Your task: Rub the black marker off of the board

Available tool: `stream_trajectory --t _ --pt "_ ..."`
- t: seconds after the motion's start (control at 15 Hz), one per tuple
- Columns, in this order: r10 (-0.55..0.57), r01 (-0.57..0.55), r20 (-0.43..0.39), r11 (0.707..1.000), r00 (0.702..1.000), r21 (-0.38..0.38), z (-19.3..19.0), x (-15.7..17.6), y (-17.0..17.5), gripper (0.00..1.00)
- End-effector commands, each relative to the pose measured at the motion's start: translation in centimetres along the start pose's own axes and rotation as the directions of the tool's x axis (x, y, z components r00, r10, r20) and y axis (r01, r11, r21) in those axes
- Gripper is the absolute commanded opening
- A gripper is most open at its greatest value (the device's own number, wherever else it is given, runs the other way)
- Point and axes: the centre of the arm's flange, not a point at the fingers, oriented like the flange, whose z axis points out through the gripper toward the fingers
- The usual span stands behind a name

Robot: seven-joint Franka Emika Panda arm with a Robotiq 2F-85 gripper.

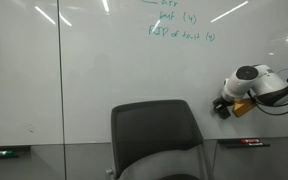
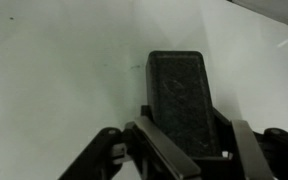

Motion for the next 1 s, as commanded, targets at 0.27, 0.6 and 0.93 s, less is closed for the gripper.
stream_trajectory --t 0.27,0.6,0.93 --pt "-0.152 0.209 0.366 0.97 0.918 -0.121 -9.8 3.9 -9.2 0.33" --pt "-0.332 0.306 0.502 0.942 0.798 0.137 -12.4 -1.9 -19.6 0.33" --pt "-0.482 0.316 0.428 0.859 0.764 0.404 -10.5 -8.7 -29.0 0.33"
